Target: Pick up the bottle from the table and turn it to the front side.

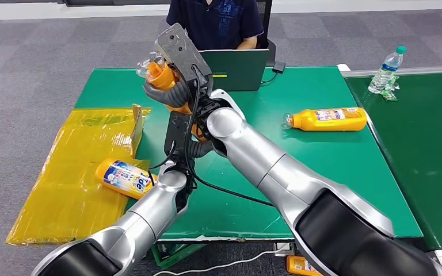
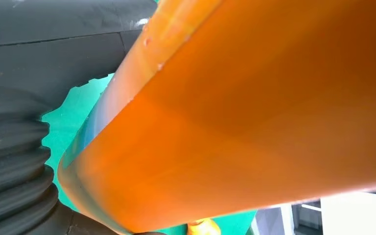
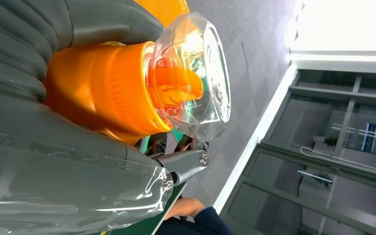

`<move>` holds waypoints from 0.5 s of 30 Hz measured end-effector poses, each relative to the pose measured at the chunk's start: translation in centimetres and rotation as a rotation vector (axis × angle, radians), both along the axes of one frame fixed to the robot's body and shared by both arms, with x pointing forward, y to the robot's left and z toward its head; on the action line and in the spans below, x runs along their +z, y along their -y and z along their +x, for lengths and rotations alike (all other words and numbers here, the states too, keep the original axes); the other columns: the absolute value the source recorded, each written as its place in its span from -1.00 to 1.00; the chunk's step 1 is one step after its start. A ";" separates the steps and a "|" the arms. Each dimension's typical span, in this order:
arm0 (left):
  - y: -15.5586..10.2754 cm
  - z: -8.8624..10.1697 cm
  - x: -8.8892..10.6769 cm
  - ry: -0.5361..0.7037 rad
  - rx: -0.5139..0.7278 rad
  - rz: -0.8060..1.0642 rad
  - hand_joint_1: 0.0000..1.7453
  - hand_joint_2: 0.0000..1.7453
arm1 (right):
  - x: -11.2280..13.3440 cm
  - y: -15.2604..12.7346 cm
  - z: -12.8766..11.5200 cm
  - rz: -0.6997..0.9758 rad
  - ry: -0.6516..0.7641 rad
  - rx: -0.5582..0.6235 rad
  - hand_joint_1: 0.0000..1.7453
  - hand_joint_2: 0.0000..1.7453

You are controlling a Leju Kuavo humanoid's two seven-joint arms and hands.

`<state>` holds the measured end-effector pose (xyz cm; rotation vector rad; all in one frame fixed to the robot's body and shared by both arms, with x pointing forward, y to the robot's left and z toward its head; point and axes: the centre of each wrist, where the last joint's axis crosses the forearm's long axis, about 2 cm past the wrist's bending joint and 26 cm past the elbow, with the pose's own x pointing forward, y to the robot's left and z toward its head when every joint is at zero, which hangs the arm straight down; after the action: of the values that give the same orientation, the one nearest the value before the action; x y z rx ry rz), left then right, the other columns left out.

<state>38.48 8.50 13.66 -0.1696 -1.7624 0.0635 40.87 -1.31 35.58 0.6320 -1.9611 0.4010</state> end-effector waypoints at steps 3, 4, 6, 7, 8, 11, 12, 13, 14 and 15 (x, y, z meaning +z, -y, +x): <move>-0.2 0.0 -0.1 -0.005 0.007 0.003 1.00 1.00 | 0.0 -0.3 -0.2 -0.012 0.006 0.008 1.00 1.00; -0.3 0.0 -0.2 -0.007 0.010 0.003 1.00 1.00 | 0.0 -0.4 -0.3 -0.015 0.007 0.009 1.00 1.00; -0.4 0.1 -0.2 -0.011 0.015 -0.002 1.00 1.00 | 0.0 -0.5 -0.3 -0.016 0.009 0.011 1.00 1.00; -0.5 0.1 -0.3 -0.012 0.017 -0.004 1.00 1.00 | 0.1 -0.5 -0.4 -0.015 0.011 0.011 1.00 1.00; -0.7 0.2 -0.3 -0.011 0.020 -0.005 1.00 1.00 | 0.1 -0.6 -0.4 -0.015 0.014 0.011 1.00 1.00; -1.0 0.4 -0.2 -0.003 0.029 0.000 1.00 1.00 | 0.3 -0.7 -0.4 -0.011 0.018 0.008 1.00 1.00; -1.1 0.4 -0.2 -0.001 0.034 0.003 1.00 1.00 | 0.4 -0.7 -0.4 -0.010 0.019 0.006 1.00 1.00; -1.2 0.5 -0.2 0.000 0.040 0.005 1.00 1.00 | 0.5 -0.7 -0.4 -0.009 0.019 0.006 1.00 1.00; -1.3 0.5 -0.2 0.001 0.047 0.006 1.00 1.00 | 0.5 -0.7 -0.4 -0.009 0.020 0.005 1.00 1.00; -1.3 0.6 -0.1 0.002 0.052 0.007 1.00 1.00 | 0.5 -0.7 -0.4 -0.009 0.021 0.006 1.00 1.00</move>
<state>39.08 9.83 13.54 -0.1188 -1.7686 0.0945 40.44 -0.57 36.12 0.6299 -1.9765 0.4214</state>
